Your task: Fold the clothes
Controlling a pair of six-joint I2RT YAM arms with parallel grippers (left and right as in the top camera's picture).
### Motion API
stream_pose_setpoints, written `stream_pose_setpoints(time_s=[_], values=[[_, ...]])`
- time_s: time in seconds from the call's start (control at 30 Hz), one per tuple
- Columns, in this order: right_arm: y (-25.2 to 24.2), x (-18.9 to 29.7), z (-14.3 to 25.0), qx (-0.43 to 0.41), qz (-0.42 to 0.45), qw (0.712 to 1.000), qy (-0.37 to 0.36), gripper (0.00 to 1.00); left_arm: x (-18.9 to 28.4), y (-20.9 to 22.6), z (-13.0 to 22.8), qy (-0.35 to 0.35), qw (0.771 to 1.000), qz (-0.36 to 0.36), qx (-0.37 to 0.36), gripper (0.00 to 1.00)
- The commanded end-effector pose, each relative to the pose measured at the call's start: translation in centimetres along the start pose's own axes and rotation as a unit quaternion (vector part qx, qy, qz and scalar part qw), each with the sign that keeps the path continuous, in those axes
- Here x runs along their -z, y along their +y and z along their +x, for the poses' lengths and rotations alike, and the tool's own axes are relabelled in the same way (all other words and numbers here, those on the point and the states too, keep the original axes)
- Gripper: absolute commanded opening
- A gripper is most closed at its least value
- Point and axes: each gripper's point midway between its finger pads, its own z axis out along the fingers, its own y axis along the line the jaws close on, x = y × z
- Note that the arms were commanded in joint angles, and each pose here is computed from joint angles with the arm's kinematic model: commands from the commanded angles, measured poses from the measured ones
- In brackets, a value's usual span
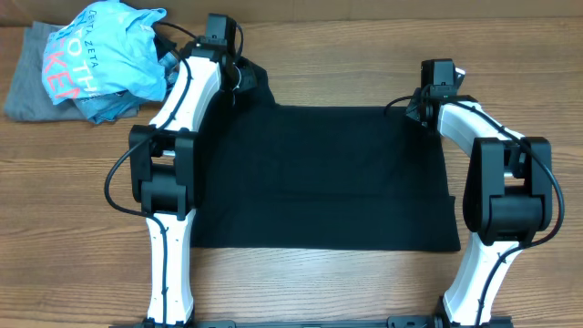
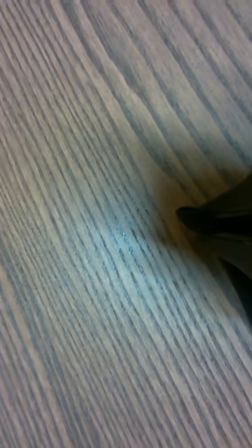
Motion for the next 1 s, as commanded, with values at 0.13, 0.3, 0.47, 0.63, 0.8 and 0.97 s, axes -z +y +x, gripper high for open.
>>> stream_pose_setpoints(time_s=[0.13, 0.3, 0.47, 0.63, 0.8, 0.97], values=[[-2.3, 0.1, -1.2, -0.050, 0.036, 0.998, 0.022, 0.04, 7.7, -0.6, -3.1, -0.053, 0.998, 0.012, -0.014, 0.04], [-2.2, 1.3, -1.5, -0.048, 0.038, 0.997, 0.049, 0.04, 9.2, 0.5, -1.5, -0.023, 1.000, -0.007, -0.007, 0.04], [-2.8, 3.1, -1.4, -0.082, 0.056, 0.992, 0.081, 0.04, 11.2, 1.6, 0.5, 0.008, 0.999, -0.039, -0.002, 0.04], [-3.4, 5.3, -1.0, -0.107, 0.069, 0.986, 0.111, 0.04, 13.3, 3.0, 3.1, 0.049, 0.996, -0.076, 0.006, 0.04], [-3.1, 7.8, 0.4, -0.118, 0.050, 0.979, 0.157, 0.04, 14.7, 5.7, 6.8, 0.121, 0.982, -0.144, 0.015, 0.04], [-3.9, 11.3, 1.5, -0.137, 0.054, 0.971, 0.188, 0.04, 16.2, 8.1, 9.0, 0.160, 0.964, -0.211, 0.020, 0.04]])
